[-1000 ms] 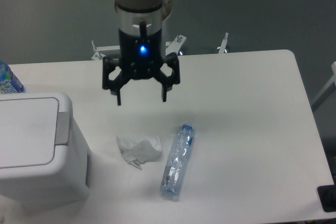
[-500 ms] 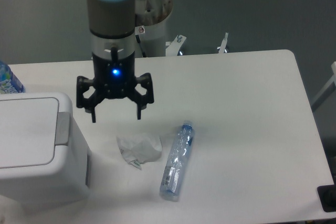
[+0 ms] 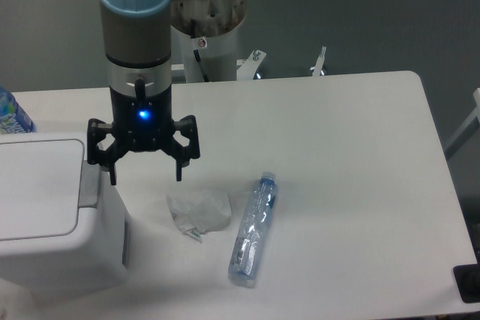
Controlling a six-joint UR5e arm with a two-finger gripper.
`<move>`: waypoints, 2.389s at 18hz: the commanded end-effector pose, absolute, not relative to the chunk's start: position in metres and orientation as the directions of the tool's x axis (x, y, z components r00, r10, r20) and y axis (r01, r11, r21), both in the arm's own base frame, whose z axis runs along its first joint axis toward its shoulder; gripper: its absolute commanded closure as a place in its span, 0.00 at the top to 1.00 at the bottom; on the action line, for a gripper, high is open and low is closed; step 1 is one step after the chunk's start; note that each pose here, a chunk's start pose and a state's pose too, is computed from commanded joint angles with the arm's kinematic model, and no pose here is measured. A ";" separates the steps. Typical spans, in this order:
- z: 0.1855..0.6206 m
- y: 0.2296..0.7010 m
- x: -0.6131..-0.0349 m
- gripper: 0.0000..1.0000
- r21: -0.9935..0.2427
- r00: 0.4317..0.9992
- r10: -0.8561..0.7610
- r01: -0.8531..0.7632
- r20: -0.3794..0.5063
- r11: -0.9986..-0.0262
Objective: Open the trash can
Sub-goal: 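Move the open gripper across the table toward the white trash can lid, then lower the gripper onto the trash can lid edge and press it open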
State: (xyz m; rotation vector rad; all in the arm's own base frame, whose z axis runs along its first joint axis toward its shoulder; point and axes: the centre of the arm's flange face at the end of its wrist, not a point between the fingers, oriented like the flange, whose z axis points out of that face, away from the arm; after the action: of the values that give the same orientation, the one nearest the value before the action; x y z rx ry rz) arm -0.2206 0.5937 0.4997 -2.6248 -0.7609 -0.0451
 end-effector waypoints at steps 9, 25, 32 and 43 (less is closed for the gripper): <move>0.497 0.598 -0.212 1.00 -0.367 0.852 0.503 0.517 0.142 -0.773; 0.490 0.603 -0.208 1.00 -0.358 0.858 0.494 0.510 0.141 -0.782; 0.485 0.606 -0.210 1.00 -0.350 0.857 0.495 0.511 0.141 -0.785; 0.566 0.572 -0.258 1.00 -0.484 0.861 0.506 0.464 0.050 -0.742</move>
State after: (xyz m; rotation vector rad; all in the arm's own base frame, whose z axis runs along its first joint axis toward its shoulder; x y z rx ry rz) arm -0.2579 0.5718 0.5660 -2.5414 -0.7095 0.1154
